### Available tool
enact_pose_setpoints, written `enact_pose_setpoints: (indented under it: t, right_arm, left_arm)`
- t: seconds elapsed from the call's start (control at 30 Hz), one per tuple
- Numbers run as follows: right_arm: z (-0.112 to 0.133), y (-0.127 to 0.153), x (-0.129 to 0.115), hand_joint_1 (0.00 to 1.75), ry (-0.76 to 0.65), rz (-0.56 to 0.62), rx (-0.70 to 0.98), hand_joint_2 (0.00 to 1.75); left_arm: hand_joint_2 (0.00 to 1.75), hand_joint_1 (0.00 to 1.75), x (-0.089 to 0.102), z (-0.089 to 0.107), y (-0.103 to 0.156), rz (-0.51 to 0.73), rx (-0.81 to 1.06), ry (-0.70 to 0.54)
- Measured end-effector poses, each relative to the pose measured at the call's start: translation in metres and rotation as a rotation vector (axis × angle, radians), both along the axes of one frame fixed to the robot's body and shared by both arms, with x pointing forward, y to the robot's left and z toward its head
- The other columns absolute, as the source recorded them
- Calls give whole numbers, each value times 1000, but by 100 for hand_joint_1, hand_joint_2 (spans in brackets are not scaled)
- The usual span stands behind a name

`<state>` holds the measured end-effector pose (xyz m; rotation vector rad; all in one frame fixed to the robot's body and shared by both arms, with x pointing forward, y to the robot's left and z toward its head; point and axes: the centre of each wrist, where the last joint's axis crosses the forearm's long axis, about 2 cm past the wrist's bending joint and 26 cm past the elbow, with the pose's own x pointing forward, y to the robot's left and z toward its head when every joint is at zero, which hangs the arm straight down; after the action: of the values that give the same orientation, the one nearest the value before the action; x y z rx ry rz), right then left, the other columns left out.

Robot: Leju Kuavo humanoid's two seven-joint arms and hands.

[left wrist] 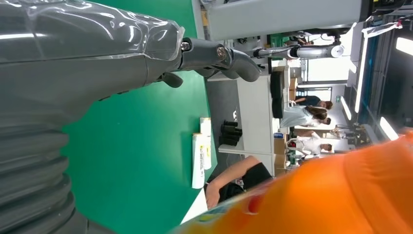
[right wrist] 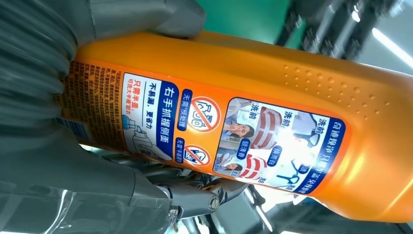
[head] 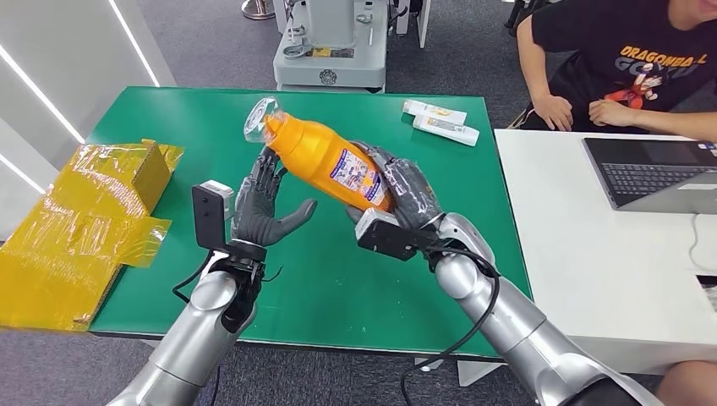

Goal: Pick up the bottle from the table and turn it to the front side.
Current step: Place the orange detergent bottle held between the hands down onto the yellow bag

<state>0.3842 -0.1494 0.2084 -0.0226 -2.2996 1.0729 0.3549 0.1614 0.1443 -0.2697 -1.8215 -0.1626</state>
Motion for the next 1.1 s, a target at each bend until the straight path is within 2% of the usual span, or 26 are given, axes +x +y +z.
enact_pose_setpoints:
  t: [0.17, 0.4, 0.63, 0.8, 1.1]
  right_arm:
    - [-22, 4, -10, 175, 65, 10, 3, 175]
    - [-35, 2, -12, 175, 107, -3, 2, 175]
    - [-47, 1, -14, 175, 139, -14, -17, 175]
    - [-51, 2, -14, 175, 145, -14, -23, 175]
    - [-51, 1, -12, 175, 134, -26, -45, 175]
  left_arm:
    - [175, 0, 0, 0, 1, 3, -1, -6]
    - [175, 0, 1, 6, -1, -5, -10, -22]
    - [175, 0, 6, 24, -4, -18, -27, -69]
    - [175, 0, 12, 36, -6, -32, -26, -90]
    - [175, 0, 14, 42, -13, -68, -40, -67]
